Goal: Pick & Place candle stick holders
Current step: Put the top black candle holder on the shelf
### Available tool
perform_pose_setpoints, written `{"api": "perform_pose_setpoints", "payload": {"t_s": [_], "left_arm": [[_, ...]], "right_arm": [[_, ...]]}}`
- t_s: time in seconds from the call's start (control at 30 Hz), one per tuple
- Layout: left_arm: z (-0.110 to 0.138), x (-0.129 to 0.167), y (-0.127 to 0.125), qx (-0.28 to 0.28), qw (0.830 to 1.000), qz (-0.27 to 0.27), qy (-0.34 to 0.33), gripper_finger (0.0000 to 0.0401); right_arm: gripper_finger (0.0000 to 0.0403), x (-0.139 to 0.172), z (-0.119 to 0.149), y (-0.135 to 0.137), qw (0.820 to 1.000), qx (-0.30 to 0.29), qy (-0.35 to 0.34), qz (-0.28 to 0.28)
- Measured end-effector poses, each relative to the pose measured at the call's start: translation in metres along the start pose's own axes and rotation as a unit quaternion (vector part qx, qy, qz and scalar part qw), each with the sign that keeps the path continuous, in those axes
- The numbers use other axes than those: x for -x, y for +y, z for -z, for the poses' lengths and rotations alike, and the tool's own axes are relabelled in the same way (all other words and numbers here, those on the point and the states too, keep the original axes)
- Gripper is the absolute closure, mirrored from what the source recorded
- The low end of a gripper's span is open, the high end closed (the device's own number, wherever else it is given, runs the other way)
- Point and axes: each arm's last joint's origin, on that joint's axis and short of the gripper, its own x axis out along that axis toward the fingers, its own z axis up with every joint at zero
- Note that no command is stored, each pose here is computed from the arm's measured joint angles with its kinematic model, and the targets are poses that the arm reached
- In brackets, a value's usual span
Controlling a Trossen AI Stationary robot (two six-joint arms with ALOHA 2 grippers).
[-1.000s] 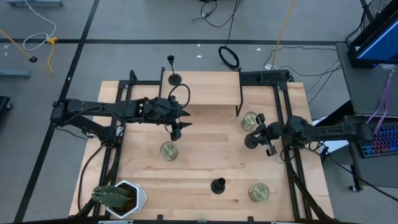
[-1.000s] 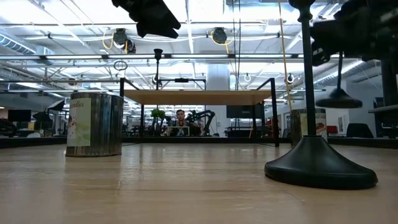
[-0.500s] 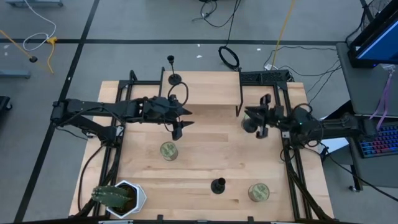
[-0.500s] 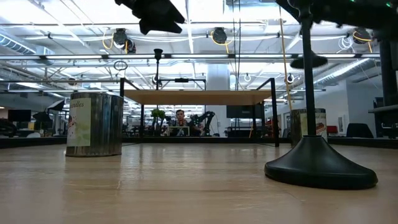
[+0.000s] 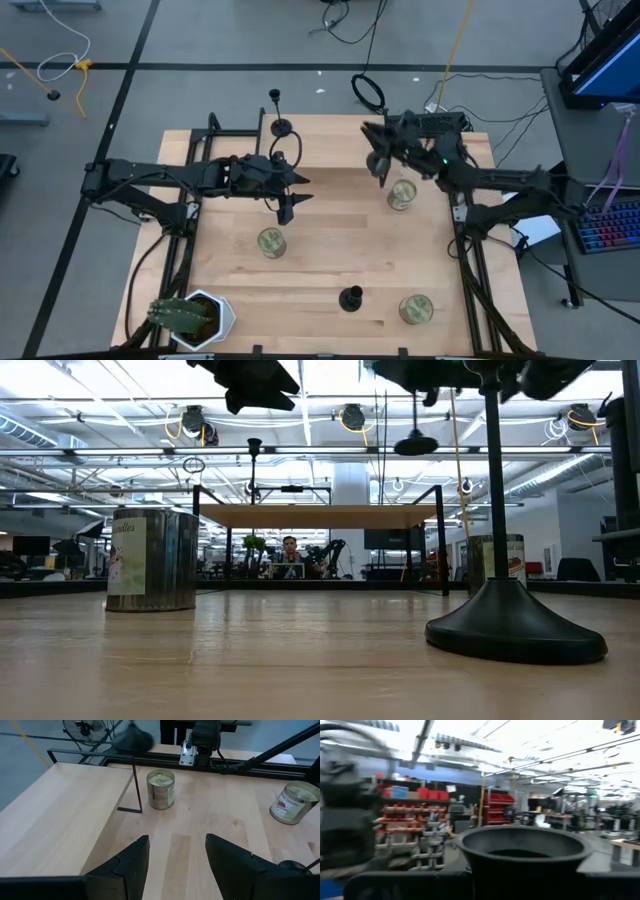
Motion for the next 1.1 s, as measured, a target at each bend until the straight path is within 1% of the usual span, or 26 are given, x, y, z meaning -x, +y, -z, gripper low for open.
{"api": "perform_pose_setpoints", "payload": {"t_s": [0.13,0.23,0.3,0.37,0.43,0.53,0.8,0.93,1.1], "left_arm": [[0.000,0.000,0.000,0.000,1.000,0.000,0.000,0.0199],[0.000,0.000,0.000,0.000,1.000,0.000,0.000,0.0199],[0.000,0.000,0.000,0.000,1.000,0.000,0.000,0.0199],[0.000,0.000,0.000,0.000,1.000,0.000,0.000,0.0199],[0.000,0.000,0.000,0.000,1.000,0.000,0.000,0.0199],[0.001,0.000,0.000,0.000,1.000,0.000,0.003,0.0199],[0.001,0.000,0.000,-0.005,1.000,0.000,0.003,0.0199],[0.001,0.000,0.000,-0.016,1.000,0.000,0.003,0.0199],[0.001,0.000,0.000,-0.014,1.000,0.000,0.003,0.0199]], "right_arm": [[0.0353,-0.026,0.002,-0.018,0.999,0.012,0.001,0.034],[0.0347,-0.043,0.011,-0.031,0.998,0.016,0.014,0.055],[0.0340,-0.051,0.019,-0.040,0.998,0.002,0.022,0.067],[0.0343,-0.056,0.028,-0.048,0.996,0.001,0.034,0.078],[0.0352,-0.061,0.037,-0.056,0.995,0.012,0.043,0.088],[0.0353,-0.062,0.047,-0.069,0.993,0.018,0.048,0.106],[0.0342,-0.058,0.062,-0.103,0.985,-0.010,0.066,0.157],[0.0352,-0.056,0.063,-0.110,0.983,-0.011,0.073,0.167],[0.0352,-0.054,0.064,-0.114,0.982,-0.010,0.079,0.174]]}}
